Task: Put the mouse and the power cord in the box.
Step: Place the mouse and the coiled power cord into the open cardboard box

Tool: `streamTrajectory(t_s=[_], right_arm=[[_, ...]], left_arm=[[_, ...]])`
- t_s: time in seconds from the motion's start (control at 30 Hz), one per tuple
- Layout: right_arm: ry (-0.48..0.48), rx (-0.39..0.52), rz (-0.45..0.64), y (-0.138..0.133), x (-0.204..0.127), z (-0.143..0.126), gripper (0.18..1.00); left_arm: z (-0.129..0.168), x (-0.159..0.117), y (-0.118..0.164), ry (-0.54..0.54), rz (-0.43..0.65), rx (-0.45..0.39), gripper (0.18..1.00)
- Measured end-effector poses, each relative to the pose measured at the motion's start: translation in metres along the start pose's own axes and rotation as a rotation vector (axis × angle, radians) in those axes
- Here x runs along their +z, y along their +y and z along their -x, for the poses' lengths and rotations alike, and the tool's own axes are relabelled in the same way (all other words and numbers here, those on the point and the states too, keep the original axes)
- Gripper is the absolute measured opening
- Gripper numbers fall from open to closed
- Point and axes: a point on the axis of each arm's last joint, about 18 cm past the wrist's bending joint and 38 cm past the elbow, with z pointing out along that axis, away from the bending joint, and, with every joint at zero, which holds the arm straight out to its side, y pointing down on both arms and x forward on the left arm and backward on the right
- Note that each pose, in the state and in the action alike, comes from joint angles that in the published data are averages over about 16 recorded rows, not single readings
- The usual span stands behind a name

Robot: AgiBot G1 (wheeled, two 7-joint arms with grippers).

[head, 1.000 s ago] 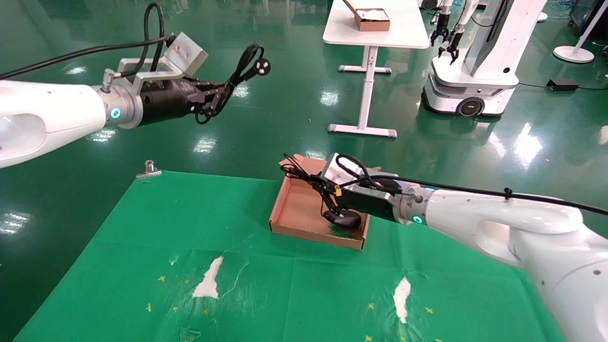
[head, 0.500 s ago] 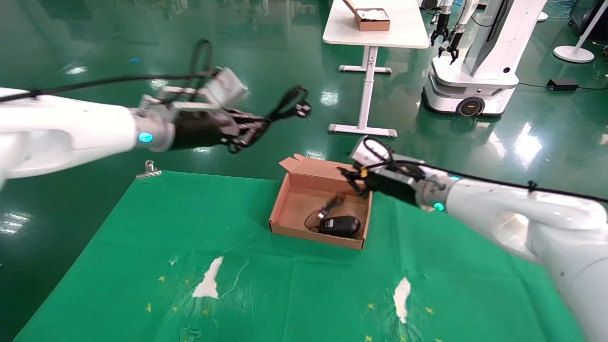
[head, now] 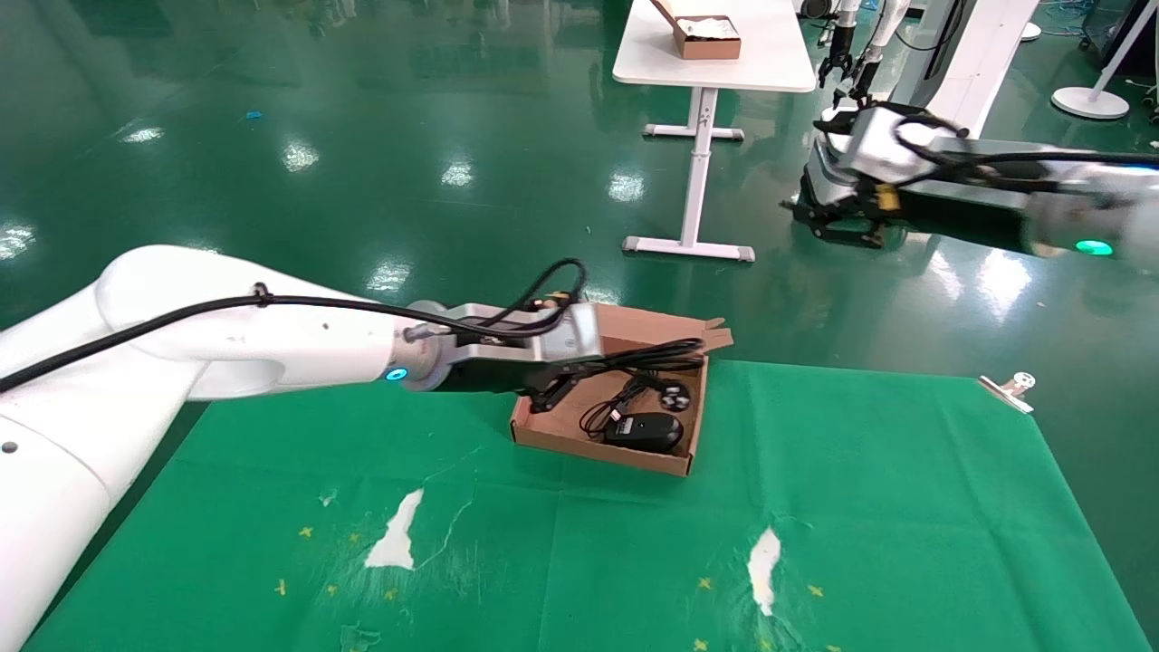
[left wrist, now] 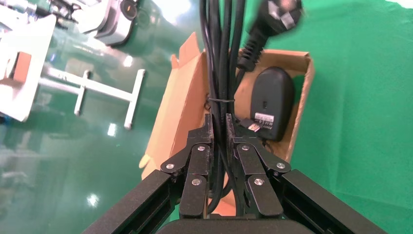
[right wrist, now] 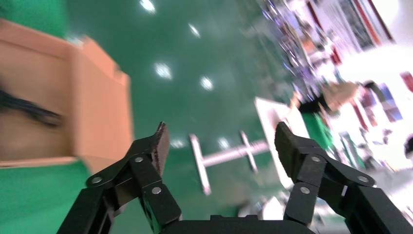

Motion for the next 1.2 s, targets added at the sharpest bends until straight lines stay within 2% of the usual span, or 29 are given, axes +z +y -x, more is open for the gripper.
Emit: streamTrajectory(t_s=[0.23,0.53,0.73,0.93,1.2], right_arm=[[-0.074,-0.017,-0.087,-0.01,-0.03,-0.004,0.804],[-0.098,-0.017,-0.111,-0.013,-0.036,-0.003,0.94],[-0.096,-0.003,-0.116,-0.012,-0.035,0.0,0.982],[-0.097,0.043,-0.146,-0.012,-0.037,0.007,0.999],[-0.114,0.144,-0.221,-0.015,-0.047,0.025,1.001]], left_arm=[[-0.013,0.01,-0.009,0.026,0.012,0.019,0.227],[-0.014,0.013,-0.01,0.008,0.018,-0.017,0.234],[-0.016,0.011,-0.008,0.013,0.005,-0.035,0.268],[-0.025,0.004,-0.002,0.035,-0.041,-0.103,0.326],[-0.045,-0.016,0.011,0.079,-0.149,-0.245,0.479]])
